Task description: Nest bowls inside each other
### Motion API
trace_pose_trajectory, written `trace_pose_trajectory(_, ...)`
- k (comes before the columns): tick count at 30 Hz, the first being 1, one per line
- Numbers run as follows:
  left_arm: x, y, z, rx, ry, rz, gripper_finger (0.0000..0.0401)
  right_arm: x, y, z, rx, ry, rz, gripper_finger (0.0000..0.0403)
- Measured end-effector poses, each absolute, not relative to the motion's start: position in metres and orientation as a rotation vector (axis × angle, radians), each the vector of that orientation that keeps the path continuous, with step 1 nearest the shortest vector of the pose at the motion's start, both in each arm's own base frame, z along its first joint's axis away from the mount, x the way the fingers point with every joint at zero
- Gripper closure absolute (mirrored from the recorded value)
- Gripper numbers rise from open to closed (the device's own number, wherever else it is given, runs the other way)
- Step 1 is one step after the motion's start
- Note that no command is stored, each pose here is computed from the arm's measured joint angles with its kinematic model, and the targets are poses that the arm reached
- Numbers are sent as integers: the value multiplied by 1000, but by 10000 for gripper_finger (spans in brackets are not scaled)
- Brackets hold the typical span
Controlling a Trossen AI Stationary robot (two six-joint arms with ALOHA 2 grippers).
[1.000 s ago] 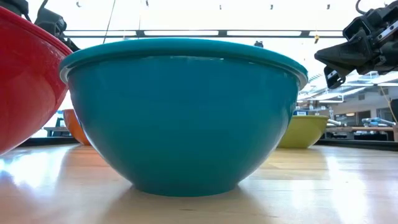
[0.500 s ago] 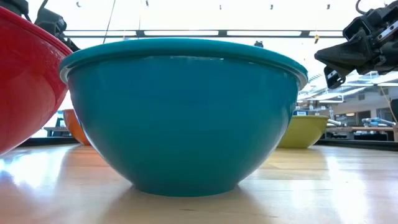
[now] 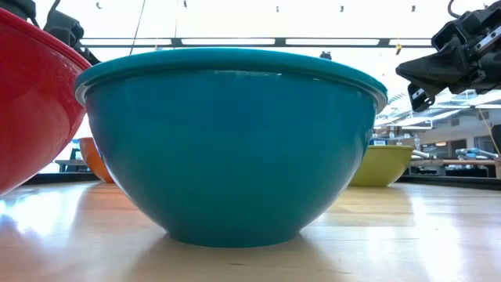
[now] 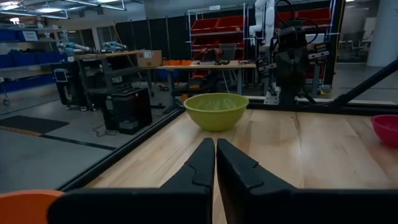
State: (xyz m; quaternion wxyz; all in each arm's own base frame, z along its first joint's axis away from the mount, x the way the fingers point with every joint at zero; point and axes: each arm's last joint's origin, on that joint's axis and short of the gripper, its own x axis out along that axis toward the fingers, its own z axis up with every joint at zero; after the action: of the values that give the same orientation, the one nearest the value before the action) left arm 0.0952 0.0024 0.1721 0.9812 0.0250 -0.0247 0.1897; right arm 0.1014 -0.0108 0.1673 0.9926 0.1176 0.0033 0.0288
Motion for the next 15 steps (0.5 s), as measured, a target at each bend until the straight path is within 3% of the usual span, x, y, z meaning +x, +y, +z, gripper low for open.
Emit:
trace_pose_trajectory(8, 94, 4, 177, 308, -48, 418, 381, 101, -11, 167, 236, 6, 58, 368)
trace_pose_trajectory(12, 93, 9, 179, 404, 6, 600, 381, 101, -11, 167, 236, 6, 58, 368)
trace_pose_trajectory(15, 92, 10, 179, 416, 19, 628, 381, 101, -11, 167, 236, 6, 58, 368)
